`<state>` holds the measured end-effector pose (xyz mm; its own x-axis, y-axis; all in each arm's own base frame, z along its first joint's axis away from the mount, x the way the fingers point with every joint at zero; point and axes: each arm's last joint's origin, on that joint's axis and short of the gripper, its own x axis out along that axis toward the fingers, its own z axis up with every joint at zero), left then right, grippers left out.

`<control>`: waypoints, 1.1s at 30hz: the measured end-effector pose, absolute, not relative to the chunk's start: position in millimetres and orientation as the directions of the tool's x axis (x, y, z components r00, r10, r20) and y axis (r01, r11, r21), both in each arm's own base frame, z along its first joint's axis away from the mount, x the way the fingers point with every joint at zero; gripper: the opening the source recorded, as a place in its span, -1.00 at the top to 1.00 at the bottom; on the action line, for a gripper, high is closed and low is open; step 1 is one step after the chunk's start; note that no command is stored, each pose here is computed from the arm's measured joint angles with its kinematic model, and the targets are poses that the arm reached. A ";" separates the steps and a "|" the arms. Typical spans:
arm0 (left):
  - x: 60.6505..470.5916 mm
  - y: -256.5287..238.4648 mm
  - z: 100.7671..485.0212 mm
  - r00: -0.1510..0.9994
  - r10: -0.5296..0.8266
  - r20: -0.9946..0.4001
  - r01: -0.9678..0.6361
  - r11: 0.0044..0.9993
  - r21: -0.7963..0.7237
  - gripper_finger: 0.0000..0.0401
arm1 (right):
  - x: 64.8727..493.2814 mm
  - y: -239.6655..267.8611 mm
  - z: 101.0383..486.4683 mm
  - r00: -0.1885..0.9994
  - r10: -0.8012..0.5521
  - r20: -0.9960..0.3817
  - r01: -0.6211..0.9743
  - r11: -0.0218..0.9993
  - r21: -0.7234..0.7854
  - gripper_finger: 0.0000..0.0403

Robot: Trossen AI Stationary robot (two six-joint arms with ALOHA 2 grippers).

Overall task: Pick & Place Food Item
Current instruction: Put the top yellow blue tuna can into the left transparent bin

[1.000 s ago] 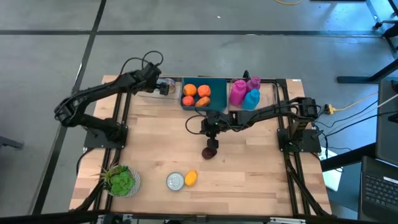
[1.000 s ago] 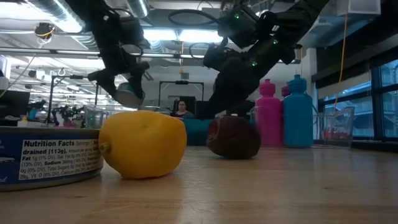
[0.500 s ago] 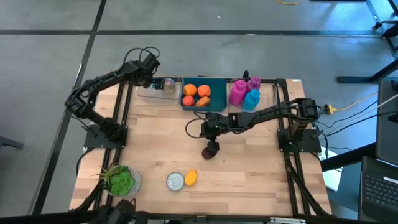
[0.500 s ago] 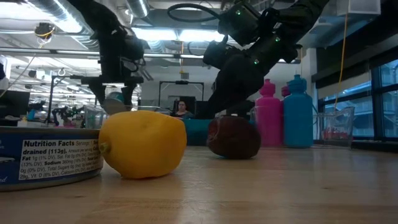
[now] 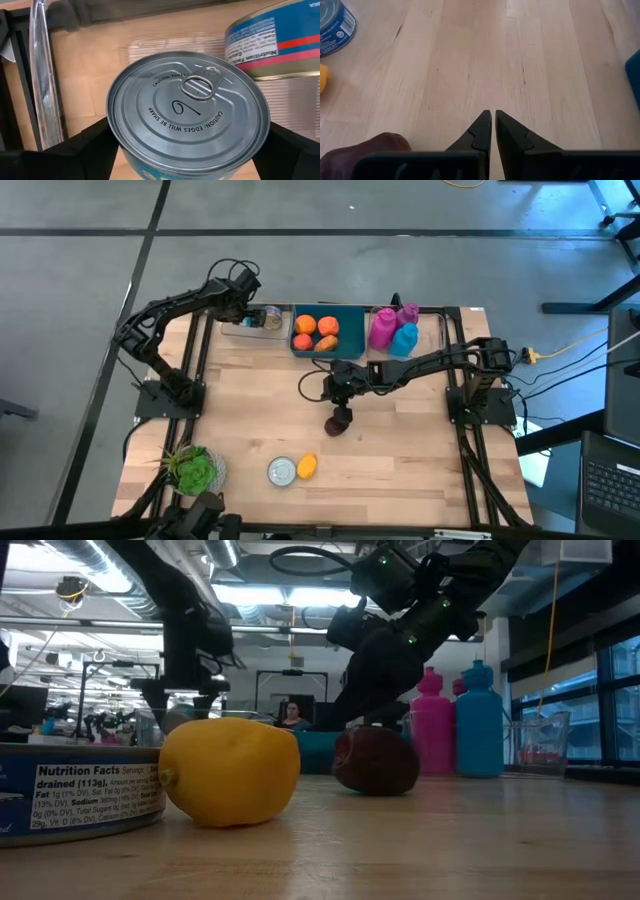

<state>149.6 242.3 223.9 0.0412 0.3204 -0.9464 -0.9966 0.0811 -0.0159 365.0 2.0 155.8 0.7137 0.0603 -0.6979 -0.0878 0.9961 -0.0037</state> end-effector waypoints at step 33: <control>156.7 242.0 221.4 0.057 0.327 -0.943 -0.986 0.169 -0.001 -0.97 | 365.1 -0.6 155.9 0.715 0.055 -0.697 -0.084 0.996 -0.007 0.86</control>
